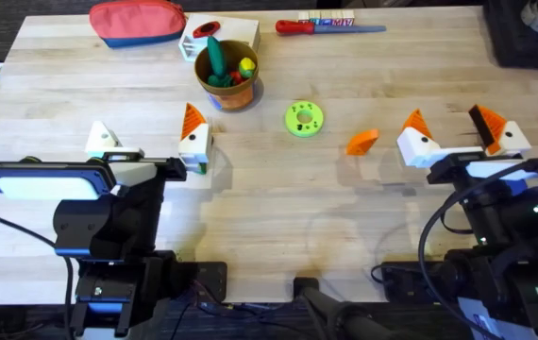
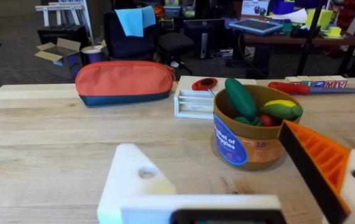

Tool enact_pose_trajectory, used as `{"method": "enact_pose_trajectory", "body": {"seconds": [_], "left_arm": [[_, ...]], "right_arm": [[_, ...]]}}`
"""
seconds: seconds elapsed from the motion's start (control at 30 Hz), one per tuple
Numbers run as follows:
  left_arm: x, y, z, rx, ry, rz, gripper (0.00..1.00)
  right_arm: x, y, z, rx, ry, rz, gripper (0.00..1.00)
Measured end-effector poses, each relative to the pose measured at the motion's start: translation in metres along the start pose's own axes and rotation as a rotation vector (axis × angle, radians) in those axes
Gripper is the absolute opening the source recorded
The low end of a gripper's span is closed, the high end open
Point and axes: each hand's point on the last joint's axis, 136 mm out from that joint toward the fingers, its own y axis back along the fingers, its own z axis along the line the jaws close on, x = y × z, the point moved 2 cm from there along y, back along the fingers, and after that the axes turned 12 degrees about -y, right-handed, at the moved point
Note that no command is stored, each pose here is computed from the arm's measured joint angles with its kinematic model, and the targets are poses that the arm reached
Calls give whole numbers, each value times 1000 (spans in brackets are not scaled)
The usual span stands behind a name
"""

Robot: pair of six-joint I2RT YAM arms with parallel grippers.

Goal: Pick up the gripper from the table and insert it into the empty holder that is missing its gripper. Then pick up a screw, insert it into the mounting hole, and use the screwdriver to tighten it. Finally, clean up the table by picking up the vegetable and placing it into the bucket.

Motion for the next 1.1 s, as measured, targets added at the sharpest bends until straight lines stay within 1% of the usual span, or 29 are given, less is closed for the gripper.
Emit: {"method": "enact_pose_trajectory", "body": {"seconds": [0.47, 0.53, 0.6, 0.67, 0.77, 0.83, 0.93, 1.03, 1.1], "left_arm": [[1, 0, 0, 1, -1, 5, 985], [7, 1, -1, 8, -2, 40, 986], [9, 4, -2, 18, -4, 86, 986], [-2, 9, 0, 27, -4, 124, 986], [-31, 18, 6, 39, -7, 166, 986], [-48, 23, 9, 55, -6, 231, 986], [-58, 26, 8, 112, -1, 382, 985], [-53, 24, 0, 190, 13, 557, 985], [-45, 16, -4, 229, 23, 649, 986]], "right_arm": [[0, 0, -1, 4, 0, -2, 990], [1, 1, -1, 8, 0, 13, 990], [1, 4, -1, 16, -1, 56, 990], [1, 9, -1, 29, -1, 114, 990], [-13, 19, 3, 45, -2, 188, 990], [-30, 26, 6, 55, -3, 232, 990], [-57, 38, 12, 72, -4, 314, 990], [-79, 45, 17, 85, -5, 371, 992], [-94, 45, 20, 87, -5, 383, 991]]}}
